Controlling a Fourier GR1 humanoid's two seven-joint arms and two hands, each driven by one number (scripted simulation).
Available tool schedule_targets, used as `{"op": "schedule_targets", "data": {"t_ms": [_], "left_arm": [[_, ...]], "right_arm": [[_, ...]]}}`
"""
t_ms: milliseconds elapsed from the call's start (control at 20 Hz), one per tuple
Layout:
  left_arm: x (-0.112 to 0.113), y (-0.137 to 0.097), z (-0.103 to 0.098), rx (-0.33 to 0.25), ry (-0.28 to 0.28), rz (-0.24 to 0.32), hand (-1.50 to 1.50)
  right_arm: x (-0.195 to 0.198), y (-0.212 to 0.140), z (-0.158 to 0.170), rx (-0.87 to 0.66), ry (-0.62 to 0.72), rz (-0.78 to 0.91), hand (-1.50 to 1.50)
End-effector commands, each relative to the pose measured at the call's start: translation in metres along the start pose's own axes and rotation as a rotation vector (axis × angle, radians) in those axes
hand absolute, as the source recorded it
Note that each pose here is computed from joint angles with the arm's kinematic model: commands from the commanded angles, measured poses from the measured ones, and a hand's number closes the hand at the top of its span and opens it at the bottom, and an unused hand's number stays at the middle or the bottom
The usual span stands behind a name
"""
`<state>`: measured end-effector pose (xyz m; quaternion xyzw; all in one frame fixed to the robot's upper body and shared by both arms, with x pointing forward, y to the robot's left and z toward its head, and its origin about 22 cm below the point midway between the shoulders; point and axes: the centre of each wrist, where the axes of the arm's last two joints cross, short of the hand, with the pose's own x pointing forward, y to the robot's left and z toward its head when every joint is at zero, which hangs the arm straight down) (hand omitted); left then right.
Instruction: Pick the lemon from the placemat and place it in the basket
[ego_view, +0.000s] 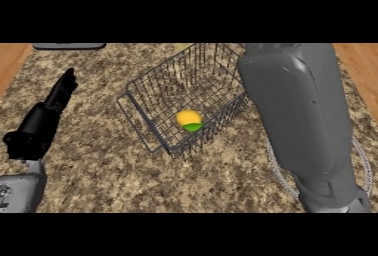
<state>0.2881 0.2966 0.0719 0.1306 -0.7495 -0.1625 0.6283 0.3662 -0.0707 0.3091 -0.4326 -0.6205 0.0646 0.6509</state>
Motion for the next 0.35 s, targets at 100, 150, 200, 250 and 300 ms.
{"op": "schedule_targets", "data": {"t_ms": [100,150,200,250,300], "left_arm": [[-0.007,0.006,0.007,0.025,0.030,-0.011,0.00],[-0.015,0.010,0.010,0.031,0.033,-0.010,0.00],[-0.011,0.000,0.010,0.027,0.039,-0.002,0.00],[-0.001,0.010,0.011,0.031,0.034,-0.007,0.00],[-0.002,0.009,0.011,0.014,0.029,-0.016,0.00]], "right_arm": [[-0.024,-0.046,-0.006,-0.250,0.202,-0.248,-1.50],[-0.027,-0.052,-0.001,-0.289,0.203,-0.276,-1.50],[-0.049,-0.054,-0.005,-0.318,0.212,-0.269,-1.50],[-0.050,-0.066,0.002,-0.327,0.230,-0.279,-1.50],[-0.063,-0.074,-0.002,-0.371,0.239,-0.282,-1.50]]}}
